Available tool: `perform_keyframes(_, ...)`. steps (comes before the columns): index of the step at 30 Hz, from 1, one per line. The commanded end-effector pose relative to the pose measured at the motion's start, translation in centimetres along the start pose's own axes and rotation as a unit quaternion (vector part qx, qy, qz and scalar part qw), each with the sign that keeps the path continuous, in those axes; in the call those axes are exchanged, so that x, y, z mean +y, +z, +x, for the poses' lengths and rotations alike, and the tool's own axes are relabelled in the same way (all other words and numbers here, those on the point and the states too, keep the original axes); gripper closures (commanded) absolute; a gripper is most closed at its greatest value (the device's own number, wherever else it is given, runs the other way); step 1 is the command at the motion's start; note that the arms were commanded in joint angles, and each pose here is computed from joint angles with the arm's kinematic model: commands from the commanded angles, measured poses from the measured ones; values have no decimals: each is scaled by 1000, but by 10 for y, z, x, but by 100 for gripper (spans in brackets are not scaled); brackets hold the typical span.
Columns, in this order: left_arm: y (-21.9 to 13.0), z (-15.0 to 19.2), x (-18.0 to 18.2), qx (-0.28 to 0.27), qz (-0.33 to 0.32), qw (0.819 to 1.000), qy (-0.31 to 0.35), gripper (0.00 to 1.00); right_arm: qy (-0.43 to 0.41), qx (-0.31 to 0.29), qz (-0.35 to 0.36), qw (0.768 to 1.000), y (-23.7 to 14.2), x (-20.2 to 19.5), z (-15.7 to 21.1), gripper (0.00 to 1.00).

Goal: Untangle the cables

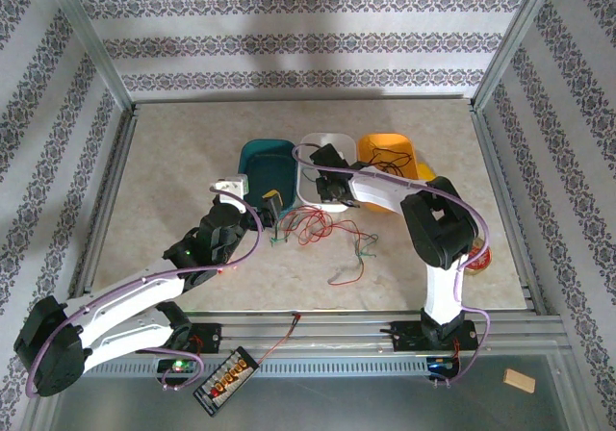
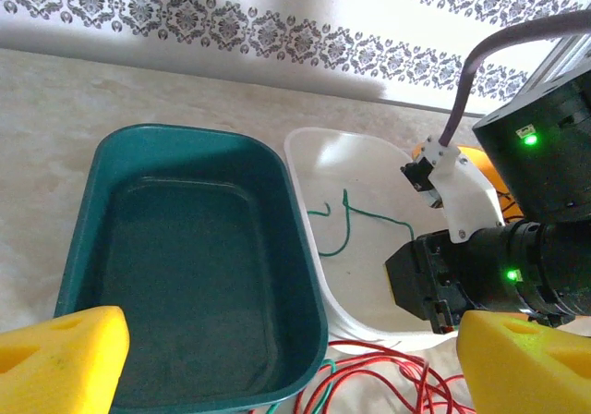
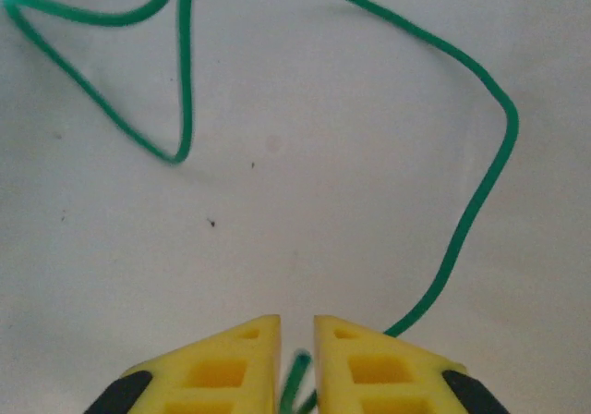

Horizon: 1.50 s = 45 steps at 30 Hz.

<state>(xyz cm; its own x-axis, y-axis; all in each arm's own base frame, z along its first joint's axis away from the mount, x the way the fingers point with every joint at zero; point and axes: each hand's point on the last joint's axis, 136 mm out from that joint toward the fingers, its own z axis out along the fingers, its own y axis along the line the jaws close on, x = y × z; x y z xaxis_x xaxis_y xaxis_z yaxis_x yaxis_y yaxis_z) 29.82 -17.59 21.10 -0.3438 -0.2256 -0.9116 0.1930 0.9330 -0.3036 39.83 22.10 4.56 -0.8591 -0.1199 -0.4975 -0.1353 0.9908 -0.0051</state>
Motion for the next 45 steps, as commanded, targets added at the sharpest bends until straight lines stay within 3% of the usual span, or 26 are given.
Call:
perform_keyframes(1,-1,-8,-9,-5,12,1000,-3,8,24,-34,-23,999,-25,4,-18,74)
perform_keyframes(6,0,-8,-10,-5,17,1000,-8,8,38,-74,-32,996,-51,1,-36,60)
perform_keyframes(12,5,1,-17,13,32,999,-5,8,53,-118,-43,991,-85,-6,-47,57)
perform_keyframes(17,16,20,-33,53,53,997,18,8,76,-124,-44,988,-111,-26,-18,56)
perform_keyframes(23,29,58,-73,119,112,983,80,9,85,-65,-73,992,-124,-50,64,56)
perform_keyframes(30,37,107,-142,195,212,945,156,10,102,44,-128,986,-119,-55,148,58)
perform_keyframes(36,47,141,-184,231,257,920,185,14,136,112,-127,976,-98,-60,181,59)
perform_keyframes(42,58,159,-199,243,260,914,194,16,148,130,-117,973,-83,-65,185,62)
perform_keyframes(45,63,164,-198,247,253,915,192,18,151,138,-116,972,-80,-65,188,70)
